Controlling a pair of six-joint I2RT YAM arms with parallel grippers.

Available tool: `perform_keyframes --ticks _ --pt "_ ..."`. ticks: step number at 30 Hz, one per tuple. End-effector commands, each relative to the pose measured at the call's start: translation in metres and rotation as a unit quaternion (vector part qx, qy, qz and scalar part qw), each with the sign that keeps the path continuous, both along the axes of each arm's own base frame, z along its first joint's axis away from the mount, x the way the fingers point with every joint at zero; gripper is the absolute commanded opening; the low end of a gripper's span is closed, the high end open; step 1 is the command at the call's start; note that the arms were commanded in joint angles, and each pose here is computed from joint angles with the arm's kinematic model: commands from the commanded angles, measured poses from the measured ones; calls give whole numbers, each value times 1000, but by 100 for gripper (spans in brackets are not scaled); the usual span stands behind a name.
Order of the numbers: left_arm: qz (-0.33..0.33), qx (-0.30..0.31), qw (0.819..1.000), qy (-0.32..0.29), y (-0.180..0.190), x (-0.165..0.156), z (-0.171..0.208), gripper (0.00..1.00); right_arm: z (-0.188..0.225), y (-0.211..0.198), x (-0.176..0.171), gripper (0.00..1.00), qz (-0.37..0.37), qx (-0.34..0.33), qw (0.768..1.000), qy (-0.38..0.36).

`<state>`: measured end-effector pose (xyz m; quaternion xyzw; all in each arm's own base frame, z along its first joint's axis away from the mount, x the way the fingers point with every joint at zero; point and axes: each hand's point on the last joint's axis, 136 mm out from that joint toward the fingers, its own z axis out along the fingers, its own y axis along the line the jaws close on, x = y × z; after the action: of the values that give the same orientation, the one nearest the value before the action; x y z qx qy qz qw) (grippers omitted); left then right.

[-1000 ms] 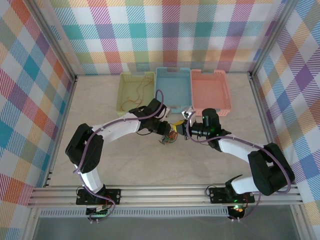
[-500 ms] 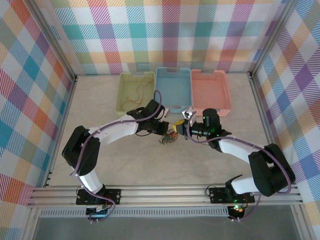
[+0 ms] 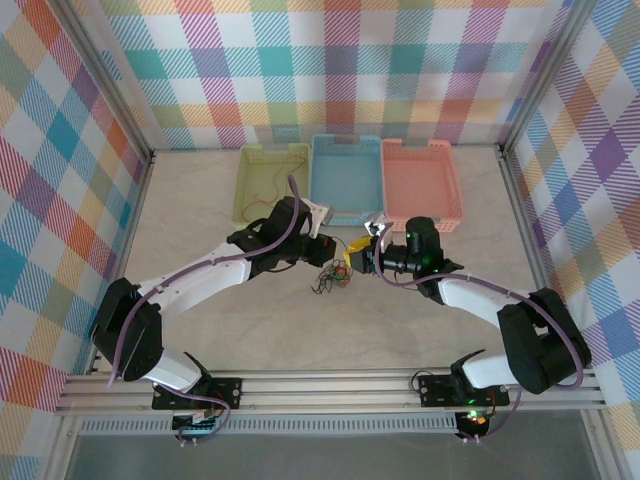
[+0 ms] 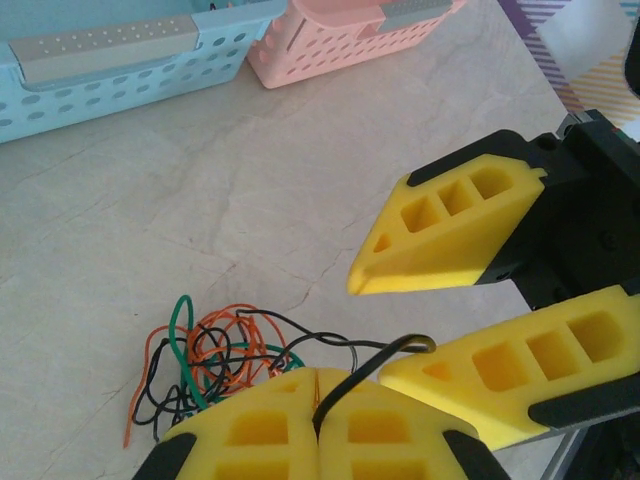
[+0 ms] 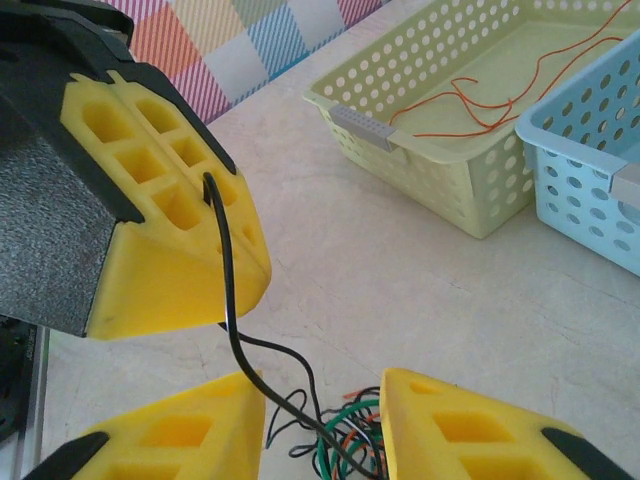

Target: Untangle the cables

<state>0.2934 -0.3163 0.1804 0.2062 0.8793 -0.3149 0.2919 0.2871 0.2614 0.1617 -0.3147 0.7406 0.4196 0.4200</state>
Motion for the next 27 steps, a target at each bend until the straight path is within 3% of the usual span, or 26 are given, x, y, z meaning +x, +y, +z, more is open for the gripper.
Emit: perform_keyframes --ticks 1,12,27 --pt "-17 -38 999 -3 -10 -7 15 0 4 1 -1 37 12 6 1000 -9" --pt "-72 -106 991 22 -29 -26 35 0 -8 -10 21 38 -62 -25 998 5" --pt "-130 -173 975 39 -46 -50 60 0 -17 -10 27 38 -72 -37 996 22"
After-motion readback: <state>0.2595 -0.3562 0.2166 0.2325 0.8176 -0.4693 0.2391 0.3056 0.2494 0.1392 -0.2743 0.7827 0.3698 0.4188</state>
